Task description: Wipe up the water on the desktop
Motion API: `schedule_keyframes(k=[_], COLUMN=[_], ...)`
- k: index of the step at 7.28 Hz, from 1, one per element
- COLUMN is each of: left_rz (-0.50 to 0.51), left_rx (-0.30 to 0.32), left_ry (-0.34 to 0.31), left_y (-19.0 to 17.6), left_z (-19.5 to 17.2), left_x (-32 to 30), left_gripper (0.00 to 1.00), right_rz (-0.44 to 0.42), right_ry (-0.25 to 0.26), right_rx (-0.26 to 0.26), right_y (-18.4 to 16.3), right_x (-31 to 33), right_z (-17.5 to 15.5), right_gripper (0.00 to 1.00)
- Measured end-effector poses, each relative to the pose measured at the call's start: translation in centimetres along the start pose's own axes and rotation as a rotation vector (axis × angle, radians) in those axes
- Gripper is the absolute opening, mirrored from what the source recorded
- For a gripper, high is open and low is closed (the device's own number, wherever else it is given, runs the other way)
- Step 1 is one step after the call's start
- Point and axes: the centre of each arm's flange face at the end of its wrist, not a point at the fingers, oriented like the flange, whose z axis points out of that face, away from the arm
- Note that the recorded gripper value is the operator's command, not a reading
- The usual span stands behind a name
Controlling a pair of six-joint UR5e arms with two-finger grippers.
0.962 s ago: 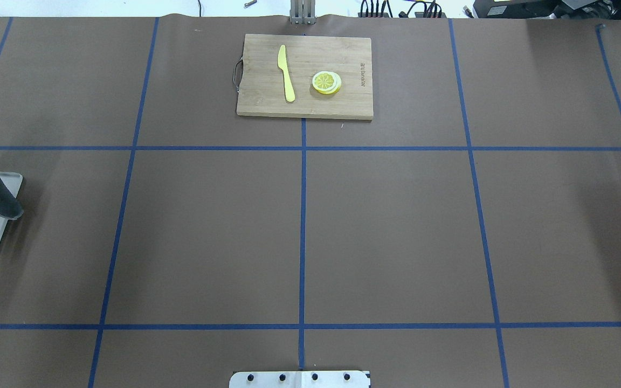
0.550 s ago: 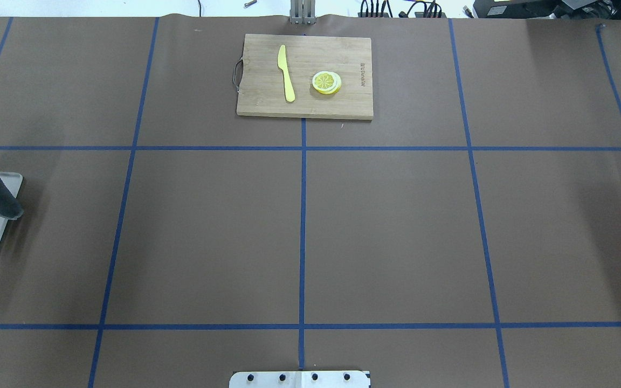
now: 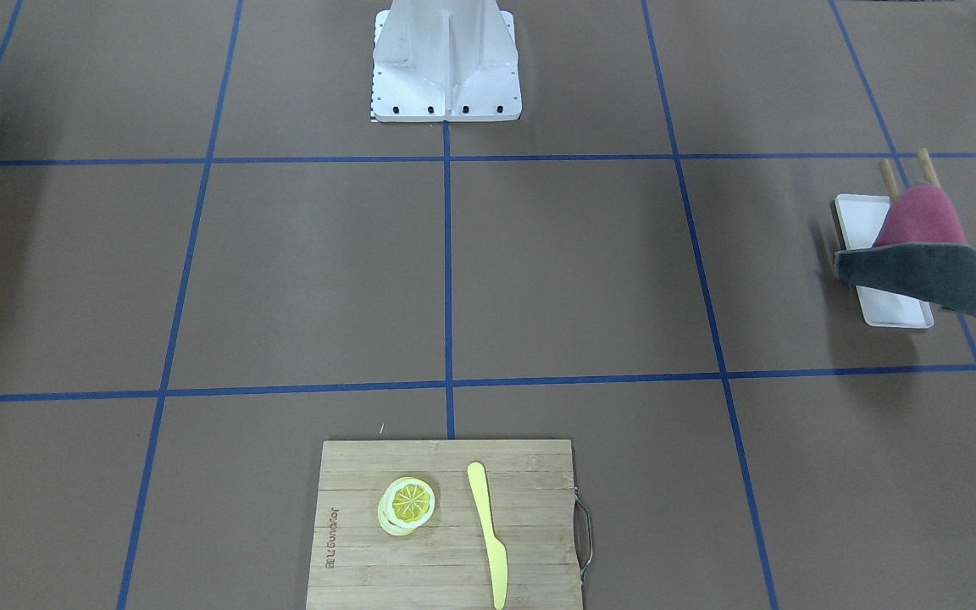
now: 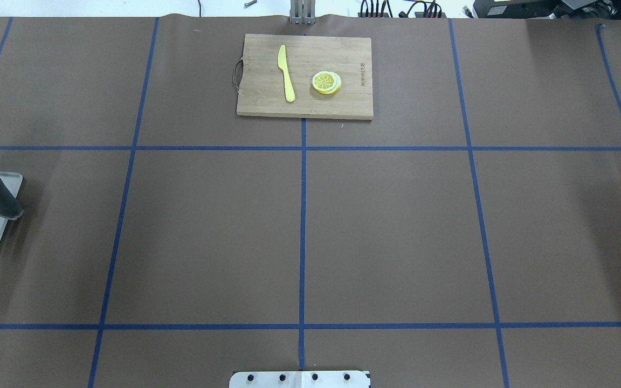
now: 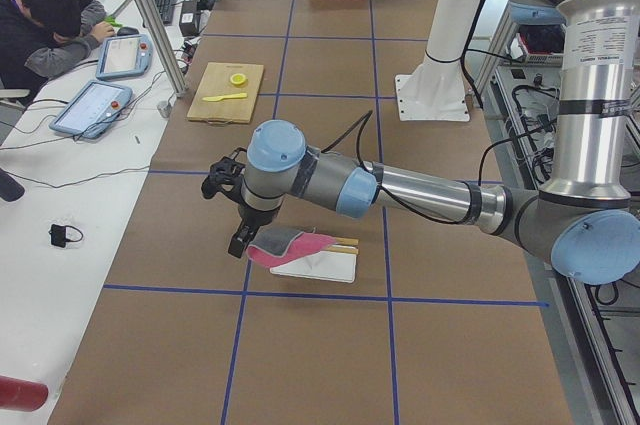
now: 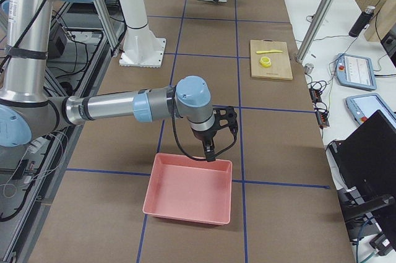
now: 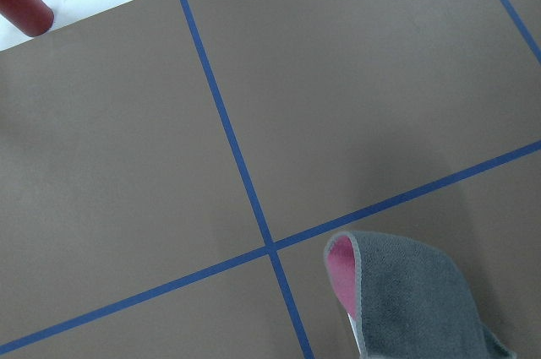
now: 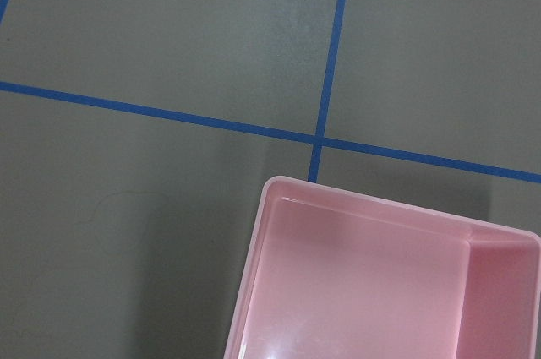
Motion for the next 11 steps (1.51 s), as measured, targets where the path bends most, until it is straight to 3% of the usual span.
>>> schedule_keyframes(k=[2, 3, 7, 8, 10, 11], left_rz=[-0.096, -0.151, -0.255, -0.265, -0.26, -0.258], left_rx=[-0.032, -0.033, -0.016, -0.012, -0.018, -0.025], left_ry=[0.111, 0.137, 0.131, 0.139, 0.189, 0.221], left_y=[1.1, 1.6, 5.2, 6.5, 7.9, 8.1], left_z=[2.8, 4.1, 12.6, 13.8, 14.7, 14.8], left_x=[-1.7, -2.3, -1.2, -0.3, 0.9, 1.4], left_gripper=[0.98, 0.98, 0.98, 0.95, 0.77, 0.77], right_rz=[0.005, 0.006, 0.005, 0.005, 0.005, 0.005], right_ry=[-0.002, -0.002, -0.003, -0.003, -0.003, -0.002], right_rx=[0.0, 0.0, -0.001, 0.0, 0.0, 0.0], right_y=[0.1, 0.1, 0.2, 0.2, 0.2, 0.2], right_x=[0.0, 0.0, 0.0, 0.0, 0.0, 0.0], right_z=[0.0, 0.0, 0.0, 0.0, 0.0, 0.0], right_gripper=[1.0, 1.0, 1.0, 1.0, 1.0, 1.0])
